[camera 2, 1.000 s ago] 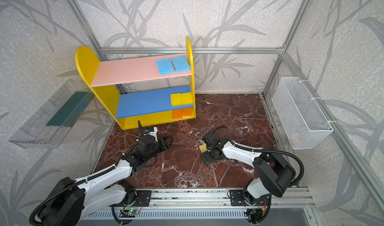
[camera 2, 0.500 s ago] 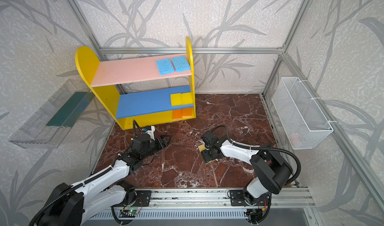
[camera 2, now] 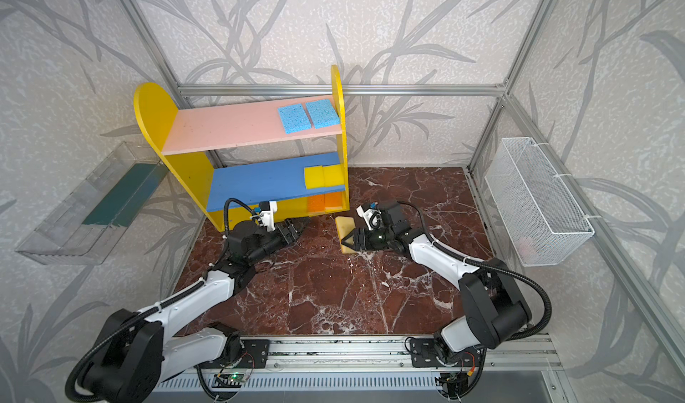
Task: Place and organize the cleaning sponges onto the shelf
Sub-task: 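Lift the pale yellow sponge toward the shelf while the left gripper rises beside it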
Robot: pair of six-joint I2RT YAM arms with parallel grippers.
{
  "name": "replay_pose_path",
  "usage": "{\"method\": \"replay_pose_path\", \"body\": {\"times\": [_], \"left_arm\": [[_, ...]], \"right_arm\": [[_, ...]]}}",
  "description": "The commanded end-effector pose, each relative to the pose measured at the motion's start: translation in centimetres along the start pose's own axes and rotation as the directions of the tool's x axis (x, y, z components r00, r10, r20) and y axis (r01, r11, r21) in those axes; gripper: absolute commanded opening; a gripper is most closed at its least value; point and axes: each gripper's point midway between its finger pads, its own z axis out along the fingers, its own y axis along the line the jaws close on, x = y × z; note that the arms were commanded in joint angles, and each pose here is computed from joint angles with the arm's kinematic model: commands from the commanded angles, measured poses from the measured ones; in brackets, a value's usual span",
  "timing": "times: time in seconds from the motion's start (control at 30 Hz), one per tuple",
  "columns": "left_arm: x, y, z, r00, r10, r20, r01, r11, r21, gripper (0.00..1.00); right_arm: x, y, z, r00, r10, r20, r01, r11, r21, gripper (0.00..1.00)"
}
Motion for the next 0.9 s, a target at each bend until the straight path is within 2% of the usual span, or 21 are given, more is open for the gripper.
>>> {"method": "replay_pose_path", "body": {"times": [0.0,0.1,0.2,0.3,0.5,0.73,0.87], "left_arm": [[-2.4,-5.4,0.8,0.998,0.044,0.045,-0.054,0.971,0.235,0.81],[-3.5,-6.7,1.8,0.997,0.054,0.053,-0.067,0.956,0.286,0.81],[-4.3,-6.9,2.8,0.996,0.067,0.057,-0.080,0.958,0.274,0.81],[-4.8,-6.0,3.8,0.996,0.082,0.046,-0.090,0.973,0.212,0.81],[-4.1,-4.0,5.4,0.995,0.104,-0.007,-0.103,0.991,0.085,0.77],[-2.1,-2.2,6.9,0.994,0.081,-0.073,-0.081,0.997,0.008,0.57],[-1.4,-2.3,7.4,0.990,0.100,-0.097,-0.103,0.994,-0.029,0.36]], "right_arm": [[-2.3,5.9,0.0,0.999,-0.037,-0.024,0.029,0.958,-0.287,0.65],[-3.8,6.7,0.6,0.999,-0.034,-0.027,0.023,0.942,-0.336,0.65],[-4.9,6.6,1.2,0.999,-0.026,-0.032,0.014,0.937,-0.348,0.65],[-5.2,5.7,2.0,0.998,-0.016,-0.055,-0.002,0.949,-0.316,0.65],[-5.3,4.6,2.4,0.997,-0.055,-0.060,0.039,0.969,-0.244,0.65],[-5.1,4.0,2.5,0.997,-0.062,-0.052,0.049,0.973,-0.225,0.65],[-4.5,3.7,2.3,0.997,-0.066,-0.049,0.054,0.977,-0.207,0.65]]}}
